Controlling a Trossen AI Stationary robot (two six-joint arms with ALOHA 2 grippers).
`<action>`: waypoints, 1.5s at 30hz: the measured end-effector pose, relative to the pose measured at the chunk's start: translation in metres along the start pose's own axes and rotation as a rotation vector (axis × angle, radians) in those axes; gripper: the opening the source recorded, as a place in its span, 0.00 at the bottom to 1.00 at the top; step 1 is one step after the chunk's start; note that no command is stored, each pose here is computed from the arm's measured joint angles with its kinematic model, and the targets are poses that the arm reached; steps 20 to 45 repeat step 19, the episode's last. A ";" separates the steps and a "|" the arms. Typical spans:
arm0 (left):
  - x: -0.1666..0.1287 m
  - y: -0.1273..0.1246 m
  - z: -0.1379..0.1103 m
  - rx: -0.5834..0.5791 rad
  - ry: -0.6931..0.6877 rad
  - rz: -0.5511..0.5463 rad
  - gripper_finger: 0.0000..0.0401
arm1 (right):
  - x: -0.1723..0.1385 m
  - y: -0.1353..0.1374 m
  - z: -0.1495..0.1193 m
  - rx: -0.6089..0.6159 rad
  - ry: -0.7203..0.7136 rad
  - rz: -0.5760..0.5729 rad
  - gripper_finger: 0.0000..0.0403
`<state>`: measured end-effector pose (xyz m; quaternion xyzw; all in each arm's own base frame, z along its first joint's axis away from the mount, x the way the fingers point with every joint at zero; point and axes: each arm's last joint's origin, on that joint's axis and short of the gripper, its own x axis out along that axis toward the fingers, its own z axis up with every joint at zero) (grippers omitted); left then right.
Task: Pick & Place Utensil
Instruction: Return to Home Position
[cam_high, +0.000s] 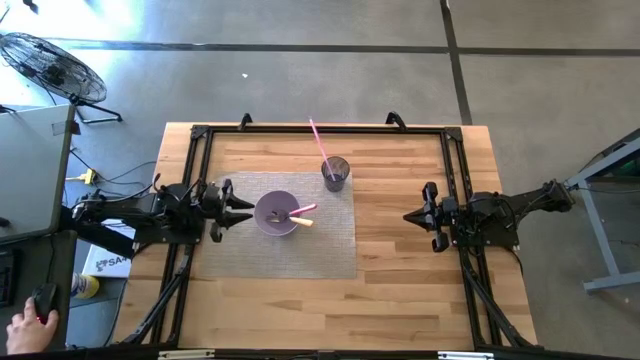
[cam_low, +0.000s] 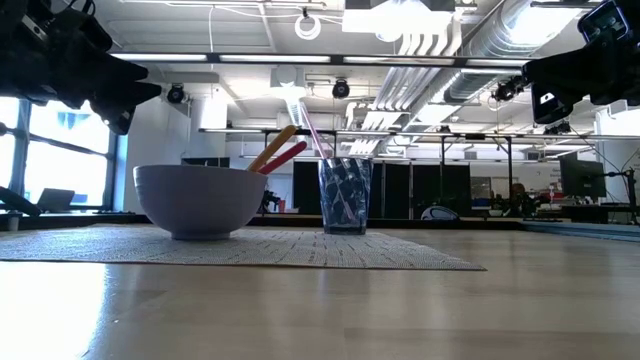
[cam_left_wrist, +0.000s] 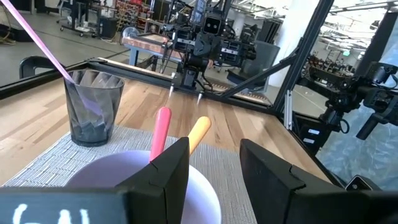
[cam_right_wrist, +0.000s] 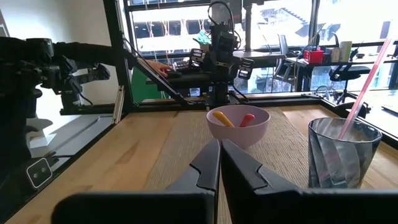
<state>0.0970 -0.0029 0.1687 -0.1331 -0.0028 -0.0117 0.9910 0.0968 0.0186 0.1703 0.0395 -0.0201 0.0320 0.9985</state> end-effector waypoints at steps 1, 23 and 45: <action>0.000 0.000 0.000 0.000 0.000 0.000 0.35 | 0.000 0.000 0.000 0.000 0.000 0.000 0.02; 0.000 0.000 0.000 0.000 0.000 0.000 0.35 | 0.000 0.000 0.000 0.000 0.000 0.000 0.01; 0.000 0.000 0.000 0.000 0.000 0.000 0.35 | 0.000 0.000 0.000 0.000 0.000 0.000 0.01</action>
